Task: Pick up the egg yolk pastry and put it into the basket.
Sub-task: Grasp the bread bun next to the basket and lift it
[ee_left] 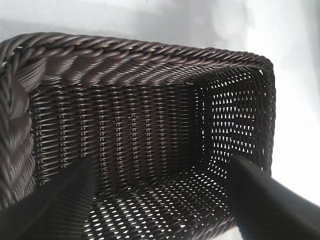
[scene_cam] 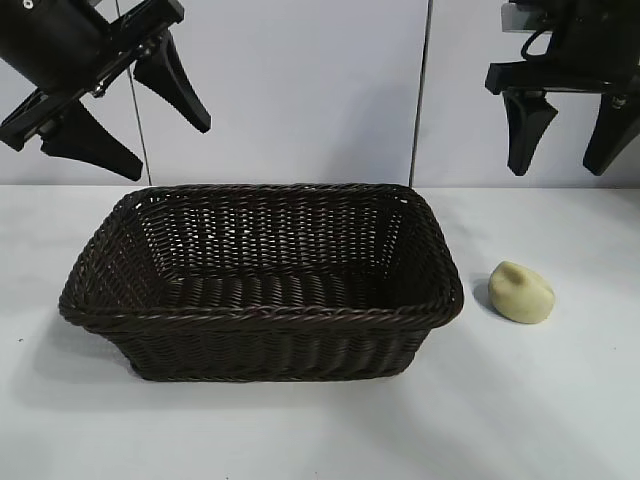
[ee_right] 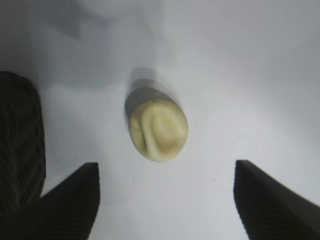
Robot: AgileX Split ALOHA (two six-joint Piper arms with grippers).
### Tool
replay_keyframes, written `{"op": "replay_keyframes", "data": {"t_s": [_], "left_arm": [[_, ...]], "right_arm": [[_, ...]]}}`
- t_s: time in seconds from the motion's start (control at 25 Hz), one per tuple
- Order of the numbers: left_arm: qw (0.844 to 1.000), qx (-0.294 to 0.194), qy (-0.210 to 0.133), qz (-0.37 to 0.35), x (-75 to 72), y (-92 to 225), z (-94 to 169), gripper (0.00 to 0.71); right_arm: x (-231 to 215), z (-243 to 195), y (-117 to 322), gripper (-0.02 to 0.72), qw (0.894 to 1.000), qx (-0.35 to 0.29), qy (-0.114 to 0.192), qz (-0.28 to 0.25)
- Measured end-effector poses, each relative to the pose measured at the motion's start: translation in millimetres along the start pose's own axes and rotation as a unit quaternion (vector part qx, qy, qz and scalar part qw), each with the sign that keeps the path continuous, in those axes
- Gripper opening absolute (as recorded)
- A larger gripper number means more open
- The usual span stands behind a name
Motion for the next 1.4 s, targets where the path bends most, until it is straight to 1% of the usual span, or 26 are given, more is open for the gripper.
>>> {"op": "replay_keyframes", "data": {"t_s": [0.4, 0.6, 0.68, 0.84, 0.92, 1.08, 1.12, 1.16, 1.24, 1.4], "left_arm": [[1.0, 0.0, 0.0, -0.001, 0.0, 0, 0, 0.533], [1.0, 0.0, 0.0, -0.001, 0.0, 0, 0, 0.533], [1.0, 0.0, 0.0, -0.001, 0.0, 0, 0, 0.533], [1.0, 0.0, 0.0, -0.001, 0.0, 0, 0, 0.533], [1.0, 0.0, 0.0, -0.001, 0.0, 0, 0, 0.533], [1.0, 0.0, 0.0, -0.001, 0.0, 0, 0, 0.533], [1.0, 0.0, 0.0, -0.001, 0.0, 0, 0, 0.533], [1.0, 0.0, 0.0, -0.001, 0.0, 0, 0, 0.533], [1.0, 0.0, 0.0, -0.001, 0.0, 0, 0, 0.533], [1.0, 0.0, 0.0, -0.001, 0.0, 0, 0, 0.533]], "right_arm": [[-3, -63, 5, 0.54, 0.997, 0.071, 0.002, -0.004], [-4, -75, 3, 0.538, 0.997, 0.07, 0.004, -0.008], [-4, -78, 3, 0.521, 0.997, 0.072, 0.005, -0.008], [-4, -83, 4, 0.438, 0.997, 0.078, 0.005, -0.008], [-4, -85, 4, 0.368, 0.997, 0.081, 0.005, -0.008], [-4, -87, 5, 0.141, 0.996, 0.083, 0.005, -0.008], [-4, -87, 5, 0.099, 0.996, 0.083, 0.005, -0.008], [-4, -87, 5, 0.074, 0.996, 0.084, 0.005, -0.008], [-4, -87, 5, 0.051, 0.996, 0.086, 0.005, -0.008], [-3, -77, 5, 0.041, 0.997, 0.08, 0.003, -0.005]]}}
Point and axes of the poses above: a point on each arm's last joint axis where the gripper is mounted, z pointing back along that axis away from the gripper, x along the wrist's bending axis when the last joint is at zero, y = z × x, the point moved 7 cm from there along -z, pointing out along that axis toward the gripper, and after that the axes turned 2 degrees about -z, right-handed, at the moved point
